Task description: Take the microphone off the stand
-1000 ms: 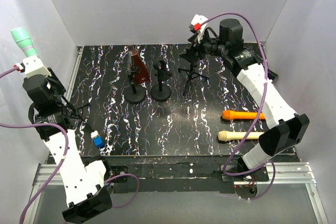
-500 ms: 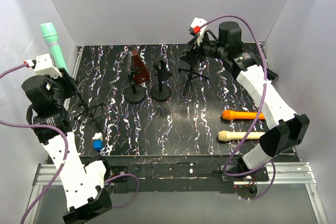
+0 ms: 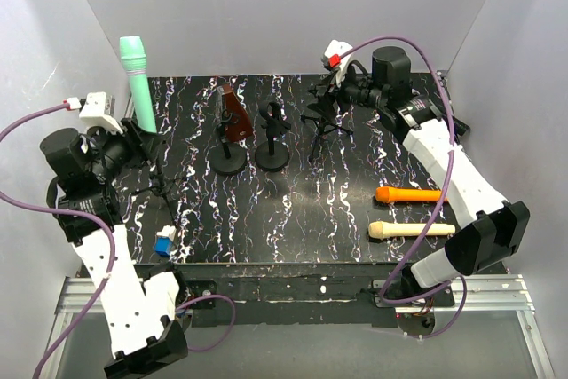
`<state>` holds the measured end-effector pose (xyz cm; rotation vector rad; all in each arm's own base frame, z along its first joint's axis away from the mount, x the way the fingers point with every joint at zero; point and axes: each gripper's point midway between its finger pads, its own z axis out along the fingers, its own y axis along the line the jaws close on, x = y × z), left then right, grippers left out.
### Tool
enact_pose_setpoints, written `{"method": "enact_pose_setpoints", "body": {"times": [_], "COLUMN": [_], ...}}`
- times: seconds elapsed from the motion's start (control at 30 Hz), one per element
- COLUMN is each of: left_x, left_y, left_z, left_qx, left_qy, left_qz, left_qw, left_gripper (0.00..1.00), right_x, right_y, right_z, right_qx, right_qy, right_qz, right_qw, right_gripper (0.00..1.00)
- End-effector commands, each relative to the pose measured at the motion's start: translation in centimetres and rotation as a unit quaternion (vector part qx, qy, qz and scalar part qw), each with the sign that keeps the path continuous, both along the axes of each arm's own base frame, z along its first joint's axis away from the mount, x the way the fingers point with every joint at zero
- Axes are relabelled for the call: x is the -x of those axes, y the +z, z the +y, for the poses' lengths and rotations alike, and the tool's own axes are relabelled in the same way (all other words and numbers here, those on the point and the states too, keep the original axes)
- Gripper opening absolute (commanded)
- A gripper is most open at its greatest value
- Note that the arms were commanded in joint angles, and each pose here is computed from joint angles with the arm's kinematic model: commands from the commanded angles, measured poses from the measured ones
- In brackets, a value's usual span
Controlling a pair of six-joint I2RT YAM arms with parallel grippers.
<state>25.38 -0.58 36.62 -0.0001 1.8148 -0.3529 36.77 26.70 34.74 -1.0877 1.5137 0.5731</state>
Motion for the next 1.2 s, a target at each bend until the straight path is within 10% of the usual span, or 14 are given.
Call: {"method": "enact_pose_setpoints", "body": {"times": [0.0, 0.63, 1.17], "left_x": [1.4, 3.3, -0.6], "left_y": [1.3, 3.7, 4.4], "left_z": [-3.8, -9.2, -7.0], "left_qx": [0.057, 0.132, 0.071], "left_qy": [-0.091, -0.268, -0.204], "left_qz": [-0.015, -0.020, -0.048], "left_qw": [0.994, 0.954, 0.975], "left_gripper": [0.00, 0.00, 0.00], "right_x": [0.1, -0.2, 0.0], "right_y": [2.9, 2.2, 1.6], "right_z": [-0.5, -0.4, -0.4], "right_qx": [-0.011, -0.004, -0.009], "right_qy": [-0.009, -0.014, -0.016], "right_qz": [-0.061, -0.059, -0.049], "right_qw": [0.998, 0.998, 0.999], "right_gripper": [0.77, 0.77, 0.76]}}
